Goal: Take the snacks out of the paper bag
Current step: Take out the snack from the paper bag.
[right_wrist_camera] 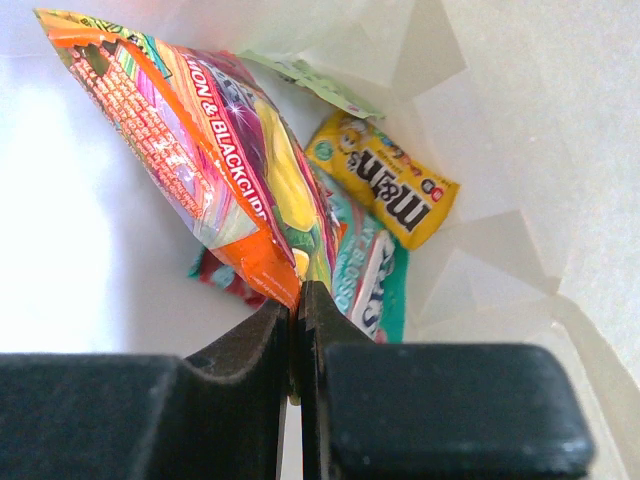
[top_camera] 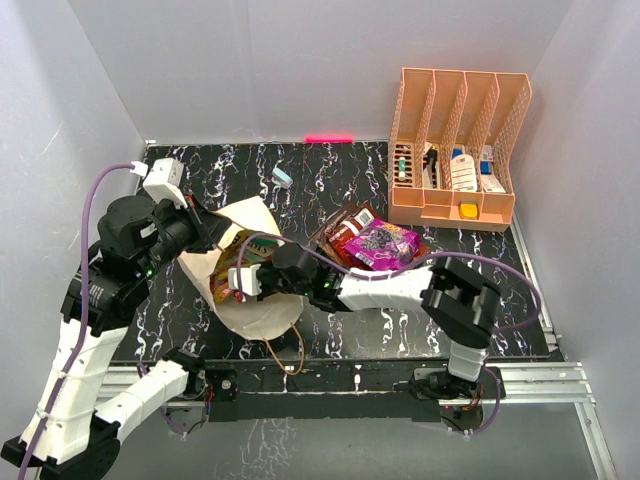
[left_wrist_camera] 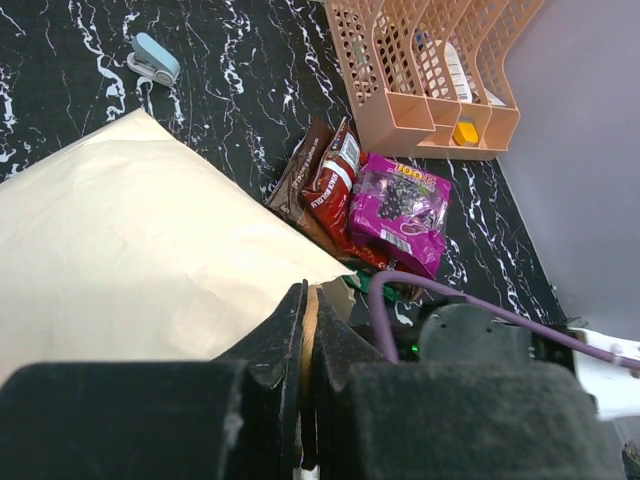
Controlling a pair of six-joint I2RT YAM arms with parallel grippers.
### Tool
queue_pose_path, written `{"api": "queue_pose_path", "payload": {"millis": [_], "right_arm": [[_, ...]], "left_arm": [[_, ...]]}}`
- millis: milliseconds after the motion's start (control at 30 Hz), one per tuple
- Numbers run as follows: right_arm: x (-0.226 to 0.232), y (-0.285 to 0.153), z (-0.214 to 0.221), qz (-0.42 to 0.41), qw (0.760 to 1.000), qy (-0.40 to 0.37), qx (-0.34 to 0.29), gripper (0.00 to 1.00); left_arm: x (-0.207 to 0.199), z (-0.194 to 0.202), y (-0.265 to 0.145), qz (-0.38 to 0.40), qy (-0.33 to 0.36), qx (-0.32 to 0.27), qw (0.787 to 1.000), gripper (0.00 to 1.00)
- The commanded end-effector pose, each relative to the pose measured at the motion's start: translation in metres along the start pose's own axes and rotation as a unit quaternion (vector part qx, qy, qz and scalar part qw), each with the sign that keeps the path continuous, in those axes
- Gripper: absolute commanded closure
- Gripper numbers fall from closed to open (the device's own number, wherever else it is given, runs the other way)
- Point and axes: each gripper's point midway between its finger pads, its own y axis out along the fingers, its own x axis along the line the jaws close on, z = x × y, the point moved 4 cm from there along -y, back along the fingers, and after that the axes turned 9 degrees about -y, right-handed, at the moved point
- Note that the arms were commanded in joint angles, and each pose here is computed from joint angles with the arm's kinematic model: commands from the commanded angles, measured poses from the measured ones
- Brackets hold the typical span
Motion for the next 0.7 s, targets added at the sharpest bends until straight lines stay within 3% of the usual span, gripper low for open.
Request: {"api": "queue_pose_path", "payload": {"millis": [0,433,667], "right_arm": [[-0.012,-0.039,-0.046,-0.008,0.994,0.091,-0.060,0.93],[-0.050,-0.167,-0.107,0.017,0.953,0.286,-0.102,0.93],[-0.073,-0.237,-0.124,0.081,0.932,0.328,-0.133,0.93]], "left_arm": [[-0.001,-0.005,0.002,0.000,-0.001,-0.014,1.000,1.00],[0.002,-0.002,0.012,-0.006,-0.001,-0.007,1.000,1.00],[0.005,-0.001,0.015,-0.011,0.003,-0.005,1.000,1.00]]}}
